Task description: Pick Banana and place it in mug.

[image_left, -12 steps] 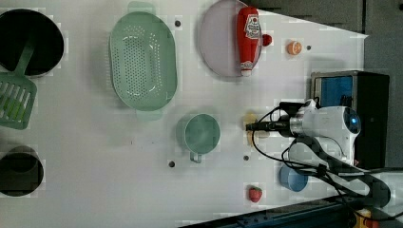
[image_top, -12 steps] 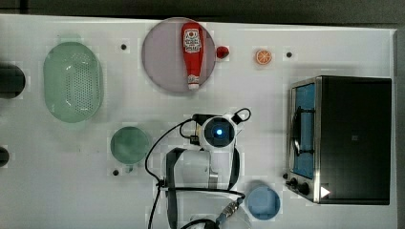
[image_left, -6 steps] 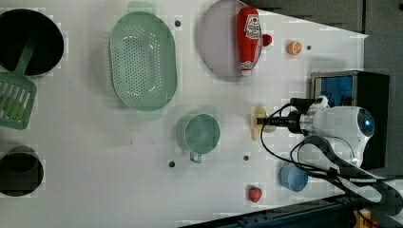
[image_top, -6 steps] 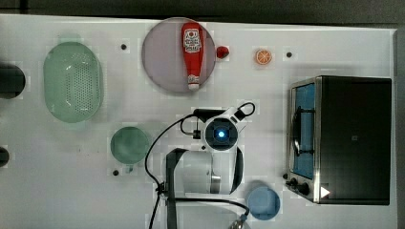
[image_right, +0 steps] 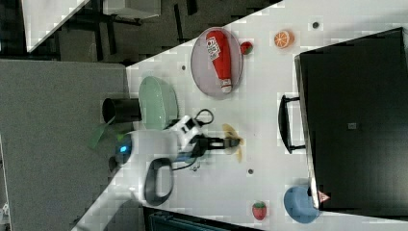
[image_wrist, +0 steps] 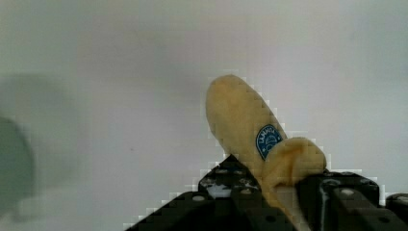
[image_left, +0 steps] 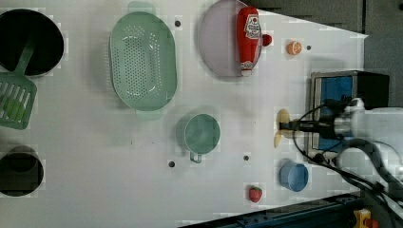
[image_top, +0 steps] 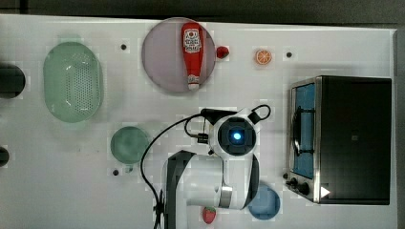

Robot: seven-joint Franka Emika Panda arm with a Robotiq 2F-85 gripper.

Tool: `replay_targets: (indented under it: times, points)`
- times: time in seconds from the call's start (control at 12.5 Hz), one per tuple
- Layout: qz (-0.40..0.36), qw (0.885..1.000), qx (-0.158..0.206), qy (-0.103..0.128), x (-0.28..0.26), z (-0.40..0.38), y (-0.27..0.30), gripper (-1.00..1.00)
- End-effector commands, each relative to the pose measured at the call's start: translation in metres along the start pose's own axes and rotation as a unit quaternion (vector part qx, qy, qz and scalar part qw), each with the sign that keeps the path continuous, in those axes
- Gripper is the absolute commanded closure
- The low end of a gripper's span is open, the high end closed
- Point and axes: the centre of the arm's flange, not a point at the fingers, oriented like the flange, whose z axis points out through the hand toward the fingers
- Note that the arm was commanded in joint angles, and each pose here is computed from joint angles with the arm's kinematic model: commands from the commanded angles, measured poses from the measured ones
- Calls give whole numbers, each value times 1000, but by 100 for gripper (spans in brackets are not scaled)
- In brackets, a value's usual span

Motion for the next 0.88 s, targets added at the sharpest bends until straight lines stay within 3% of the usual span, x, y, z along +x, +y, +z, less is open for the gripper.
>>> replay_targets:
  times: [0.08,0.24,0.48,0.88]
  points:
    - [-14,999,3,51,0,-89,3,46]
    - [-10,999,6,47,-14,-134,7,46]
    - [-28,1000,-2,3,-37,-158,-30,46]
    - [36,999,-36,1,-57,-145,-155,46]
